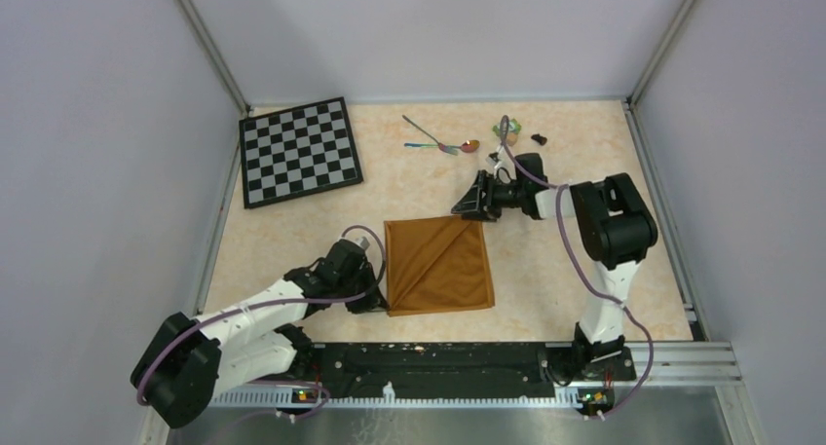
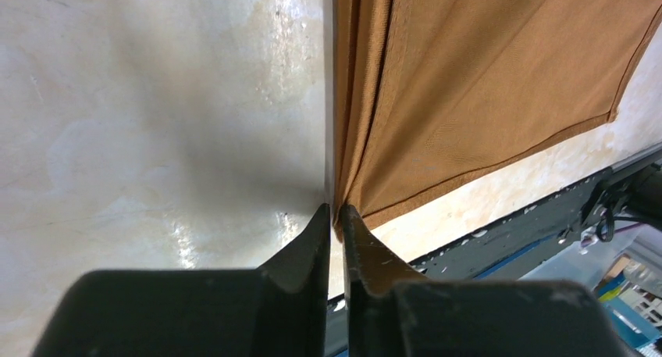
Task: Fold the napkin into a case and place the utensils inside
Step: Smooth out the upper triangle-folded napkin at the center of the board, then move the upper triangle-folded napkin to the center of the board.
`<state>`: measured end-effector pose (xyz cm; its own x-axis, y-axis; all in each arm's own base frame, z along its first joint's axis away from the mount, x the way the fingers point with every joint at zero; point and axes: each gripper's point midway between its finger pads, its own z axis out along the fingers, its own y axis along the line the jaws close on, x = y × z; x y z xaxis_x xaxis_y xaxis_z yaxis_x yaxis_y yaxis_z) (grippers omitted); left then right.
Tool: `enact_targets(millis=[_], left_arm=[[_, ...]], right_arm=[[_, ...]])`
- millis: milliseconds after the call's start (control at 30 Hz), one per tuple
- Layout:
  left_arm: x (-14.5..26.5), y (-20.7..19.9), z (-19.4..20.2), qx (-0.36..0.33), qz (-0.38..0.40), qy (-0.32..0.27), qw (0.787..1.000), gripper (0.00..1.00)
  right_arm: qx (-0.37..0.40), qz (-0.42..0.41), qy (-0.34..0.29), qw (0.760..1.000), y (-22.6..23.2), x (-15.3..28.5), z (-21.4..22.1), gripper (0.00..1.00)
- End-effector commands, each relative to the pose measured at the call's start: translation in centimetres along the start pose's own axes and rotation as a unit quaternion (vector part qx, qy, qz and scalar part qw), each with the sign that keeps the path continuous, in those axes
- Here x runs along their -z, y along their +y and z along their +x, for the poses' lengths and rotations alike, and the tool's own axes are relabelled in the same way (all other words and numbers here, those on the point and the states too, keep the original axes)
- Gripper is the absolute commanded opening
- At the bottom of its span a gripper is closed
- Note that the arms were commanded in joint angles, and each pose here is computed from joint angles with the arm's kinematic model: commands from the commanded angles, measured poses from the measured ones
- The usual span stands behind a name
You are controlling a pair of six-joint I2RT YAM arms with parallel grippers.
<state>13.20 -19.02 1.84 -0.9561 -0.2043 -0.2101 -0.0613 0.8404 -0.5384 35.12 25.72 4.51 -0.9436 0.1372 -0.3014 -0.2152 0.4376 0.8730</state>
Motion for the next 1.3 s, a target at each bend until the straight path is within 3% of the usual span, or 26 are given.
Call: enact_targets(millis=[0, 133, 300, 367, 500, 667, 800, 967, 1067, 1267], left_arm=[[1.2, -0.5, 0.5, 0.000, 0.003, 0.011, 1.000, 0.20], [2.9, -2.4, -0.6, -0.008, 0.022, -0.003, 1.000, 0.41], [4.9, -5.7, -4.9, -0.054, 0.043, -0.073, 0.995, 0.70], [5.0, -6.1, -7.8, -0.075, 0.015, -0.098, 0.992, 0.73], [3.2, -6.1, -13.5, -0.096, -0.054, -0.116, 0.987, 0.63], [0.7, -5.2, -18.6, -0.121, -0.131, -0.136, 0.974, 0.54], [-0.8, -4.2, -20.0, -0.132, -0.173, -0.122, 0.968, 0.48], [-2.8, -3.5, -20.2, -0.133, -0.179, -0.108, 0.969, 0.48], [-3.4, -2.9, -20.3, -0.130, -0.189, -0.106, 0.968, 0.42], [-4.6, -1.7, -19.6, -0.117, -0.193, -0.095, 0.969, 0.28]], right_arm=[[0.068, 0.105, -0.014, 0.992, 1.2, 1.9, -1.1, 0.60], [0.115, 0.207, 0.021, 0.971, 2.8, 4.2, 3.5, 0.60], [0.091, 0.189, 0.059, 0.976, 3.6, 5.0, 10.4, 0.57], [0.077, 0.171, 0.061, 0.980, 3.5, 5.0, 11.7, 0.50], [0.056, 0.161, 0.069, 0.983, 2.7, 5.0, 13.3, 0.27], [0.047, 0.163, 0.076, 0.983, 1.9, 5.2, 14.4, 0.14], [0.048, 0.171, 0.077, 0.981, 1.3, 5.4, 14.9, 0.09], [0.045, 0.183, 0.074, 0.979, 0.4, 5.4, 15.0, 0.07], [0.042, 0.197, 0.073, 0.977, -0.3, 5.4, 15.0, 0.01], [0.035, 0.227, 0.063, 0.971, -1.8, 5.7, 14.7, 0.00]])
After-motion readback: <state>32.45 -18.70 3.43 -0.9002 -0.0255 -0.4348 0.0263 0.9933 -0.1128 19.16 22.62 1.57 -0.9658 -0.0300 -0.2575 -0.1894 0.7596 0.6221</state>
